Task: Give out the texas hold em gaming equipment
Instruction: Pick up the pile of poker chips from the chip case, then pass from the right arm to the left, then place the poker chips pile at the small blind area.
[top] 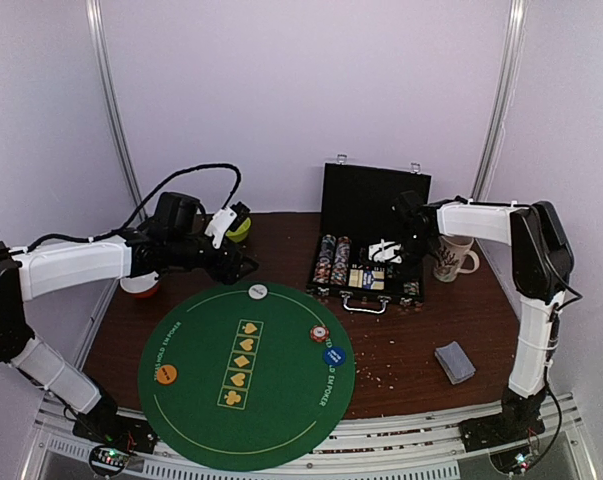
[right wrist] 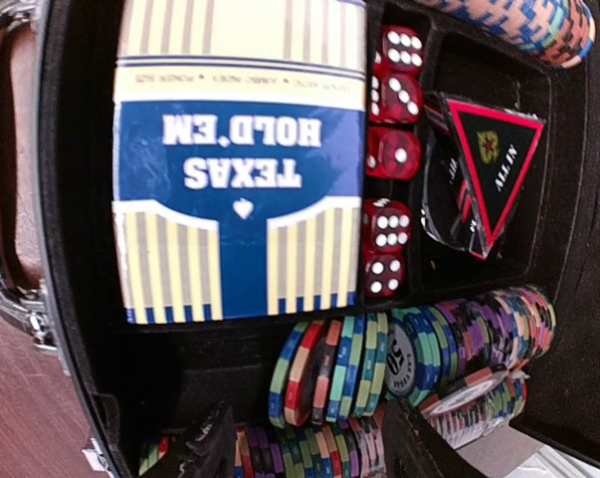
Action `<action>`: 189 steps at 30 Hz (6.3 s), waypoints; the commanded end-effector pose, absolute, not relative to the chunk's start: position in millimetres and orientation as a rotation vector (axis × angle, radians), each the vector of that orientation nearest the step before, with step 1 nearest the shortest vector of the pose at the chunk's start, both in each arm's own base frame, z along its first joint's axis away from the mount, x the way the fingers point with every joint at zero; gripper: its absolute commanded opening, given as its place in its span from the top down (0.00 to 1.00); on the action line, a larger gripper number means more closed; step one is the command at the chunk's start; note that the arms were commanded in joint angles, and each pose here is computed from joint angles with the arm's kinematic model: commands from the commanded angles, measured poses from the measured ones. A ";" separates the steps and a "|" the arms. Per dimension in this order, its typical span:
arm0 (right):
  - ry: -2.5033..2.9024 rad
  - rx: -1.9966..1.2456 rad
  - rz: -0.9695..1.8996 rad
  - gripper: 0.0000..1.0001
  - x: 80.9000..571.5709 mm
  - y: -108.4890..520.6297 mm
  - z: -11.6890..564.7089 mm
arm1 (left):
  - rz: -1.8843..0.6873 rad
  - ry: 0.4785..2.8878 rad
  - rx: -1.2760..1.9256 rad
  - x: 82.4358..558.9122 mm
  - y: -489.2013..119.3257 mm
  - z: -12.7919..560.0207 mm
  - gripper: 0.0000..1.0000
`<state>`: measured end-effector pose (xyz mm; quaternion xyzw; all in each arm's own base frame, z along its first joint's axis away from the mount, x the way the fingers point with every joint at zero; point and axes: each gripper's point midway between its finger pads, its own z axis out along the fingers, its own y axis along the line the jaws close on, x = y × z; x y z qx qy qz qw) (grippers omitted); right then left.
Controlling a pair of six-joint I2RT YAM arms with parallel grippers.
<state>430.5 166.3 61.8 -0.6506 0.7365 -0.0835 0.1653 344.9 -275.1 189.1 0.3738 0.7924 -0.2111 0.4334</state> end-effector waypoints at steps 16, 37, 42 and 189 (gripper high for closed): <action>2.128 -1.985 -0.246 0.62 411.7 158.5 30.1 | -0.523 1.962 0.936 357.8 -269.5 184.1 0.22; 2.199 -1.953 -0.347 0.55 436.6 151.7 3.7 | -0.495 1.983 0.927 358.7 -264.1 178.9 0.22; 2.206 -1.941 -0.354 0.78 434.3 149.8 11.9 | -0.498 1.980 0.929 358.2 -264.5 180.3 0.21; 2.501 -0.341 0.815 0.51 330.0 259.6 149.0 | -0.482 1.827 1.668 228.0 -424.8 48.2 1.00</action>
